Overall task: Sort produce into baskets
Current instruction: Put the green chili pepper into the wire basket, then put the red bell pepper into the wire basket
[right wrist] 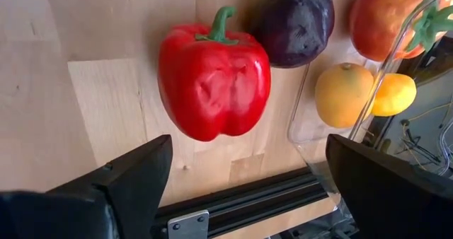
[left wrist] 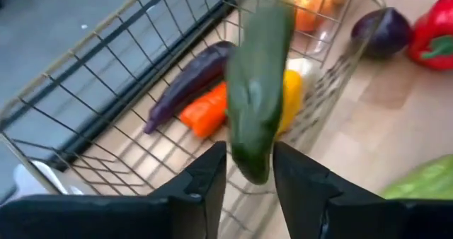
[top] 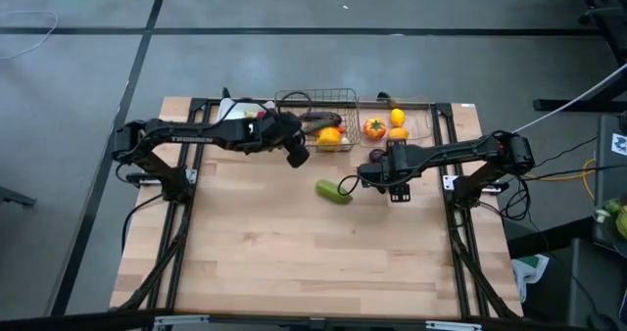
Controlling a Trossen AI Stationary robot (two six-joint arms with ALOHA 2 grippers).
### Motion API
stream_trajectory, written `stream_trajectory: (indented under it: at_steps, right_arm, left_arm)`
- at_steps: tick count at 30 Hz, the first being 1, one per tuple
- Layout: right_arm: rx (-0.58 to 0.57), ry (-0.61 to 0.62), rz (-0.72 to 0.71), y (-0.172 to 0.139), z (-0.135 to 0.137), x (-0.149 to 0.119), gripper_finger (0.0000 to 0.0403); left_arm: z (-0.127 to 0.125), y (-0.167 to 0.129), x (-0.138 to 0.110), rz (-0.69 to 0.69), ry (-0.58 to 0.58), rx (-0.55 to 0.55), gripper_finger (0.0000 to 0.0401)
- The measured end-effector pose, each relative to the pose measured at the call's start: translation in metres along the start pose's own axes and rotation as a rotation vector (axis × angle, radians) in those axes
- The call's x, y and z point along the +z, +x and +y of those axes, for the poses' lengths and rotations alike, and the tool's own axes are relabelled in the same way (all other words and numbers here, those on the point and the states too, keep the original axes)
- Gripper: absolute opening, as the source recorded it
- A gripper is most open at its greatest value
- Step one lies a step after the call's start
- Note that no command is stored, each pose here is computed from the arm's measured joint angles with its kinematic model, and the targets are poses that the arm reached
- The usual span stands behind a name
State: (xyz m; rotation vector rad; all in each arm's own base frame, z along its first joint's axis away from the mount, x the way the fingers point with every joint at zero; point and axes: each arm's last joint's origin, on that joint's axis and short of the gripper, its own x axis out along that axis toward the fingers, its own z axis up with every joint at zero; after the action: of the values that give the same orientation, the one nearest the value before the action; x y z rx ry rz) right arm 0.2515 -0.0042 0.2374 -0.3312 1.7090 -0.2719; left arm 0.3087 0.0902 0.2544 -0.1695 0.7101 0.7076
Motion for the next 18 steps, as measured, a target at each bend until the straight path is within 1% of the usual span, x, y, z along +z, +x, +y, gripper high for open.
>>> stream_trajectory:
  at_steps: [4,9,18]
  right_arm:
    - [0.000,0.000,0.000,0.000,0.000,0.000,0.0372]
    - [0.000,0.000,0.000,0.000,0.000,0.000,0.0372]
    - [0.000,0.000,0.000,0.000,0.000,0.000,0.0372]
  left_arm:
    - [0.011,0.004,0.002,0.004,0.043,0.027,0.0123]
    - [0.019,0.007,0.004,0.007,0.008,0.049,0.0125]
    - [0.018,0.005,0.004,0.002,0.010,0.043,0.0125]
